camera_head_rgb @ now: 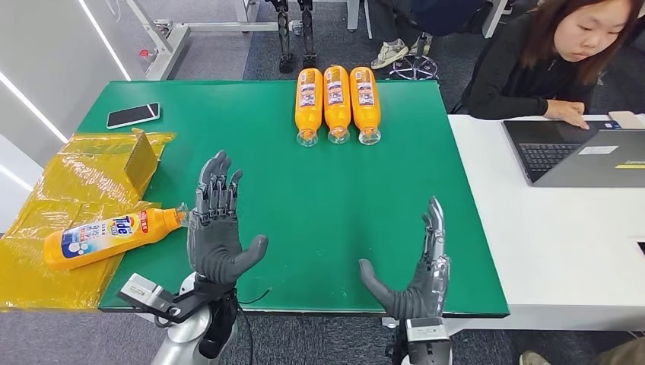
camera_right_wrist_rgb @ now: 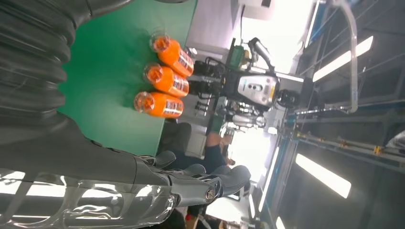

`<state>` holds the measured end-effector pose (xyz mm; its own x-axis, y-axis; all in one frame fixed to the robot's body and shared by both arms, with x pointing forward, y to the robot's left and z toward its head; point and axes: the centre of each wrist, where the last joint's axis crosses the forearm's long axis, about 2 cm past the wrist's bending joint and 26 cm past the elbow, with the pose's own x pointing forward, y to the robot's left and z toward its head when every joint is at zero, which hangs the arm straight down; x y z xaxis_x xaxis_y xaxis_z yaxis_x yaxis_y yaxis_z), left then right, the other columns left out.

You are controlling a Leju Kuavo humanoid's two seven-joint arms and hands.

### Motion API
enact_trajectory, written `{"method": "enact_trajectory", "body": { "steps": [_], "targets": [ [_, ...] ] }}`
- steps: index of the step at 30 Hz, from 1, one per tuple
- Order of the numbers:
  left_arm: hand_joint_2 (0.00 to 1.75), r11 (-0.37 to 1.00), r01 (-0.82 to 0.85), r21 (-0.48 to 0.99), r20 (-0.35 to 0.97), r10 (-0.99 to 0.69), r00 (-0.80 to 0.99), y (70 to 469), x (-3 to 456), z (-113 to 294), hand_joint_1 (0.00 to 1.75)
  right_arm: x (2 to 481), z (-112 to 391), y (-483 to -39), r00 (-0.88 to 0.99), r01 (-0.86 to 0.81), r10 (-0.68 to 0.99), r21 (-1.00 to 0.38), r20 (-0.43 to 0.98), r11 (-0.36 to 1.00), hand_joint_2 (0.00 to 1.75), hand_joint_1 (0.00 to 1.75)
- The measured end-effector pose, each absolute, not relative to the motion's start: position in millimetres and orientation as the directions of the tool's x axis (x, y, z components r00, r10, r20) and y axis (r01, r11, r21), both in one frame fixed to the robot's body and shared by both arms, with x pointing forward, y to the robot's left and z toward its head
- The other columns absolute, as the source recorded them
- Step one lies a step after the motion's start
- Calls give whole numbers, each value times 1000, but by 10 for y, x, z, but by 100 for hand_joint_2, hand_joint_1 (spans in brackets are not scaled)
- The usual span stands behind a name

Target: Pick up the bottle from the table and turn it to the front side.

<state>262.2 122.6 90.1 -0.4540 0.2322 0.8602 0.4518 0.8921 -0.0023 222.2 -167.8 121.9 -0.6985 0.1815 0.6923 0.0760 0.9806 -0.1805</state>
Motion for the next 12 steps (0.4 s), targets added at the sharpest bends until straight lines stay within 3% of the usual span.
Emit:
{"method": "enact_trajectory", "body": {
  "steps": [12],
  "targets": [
    [175,907,419,50,865,170,-472,1290,2677,875,0,2339,1242,-1677,-677,-18,120,-179,726,984,175,0]
  ]
}}
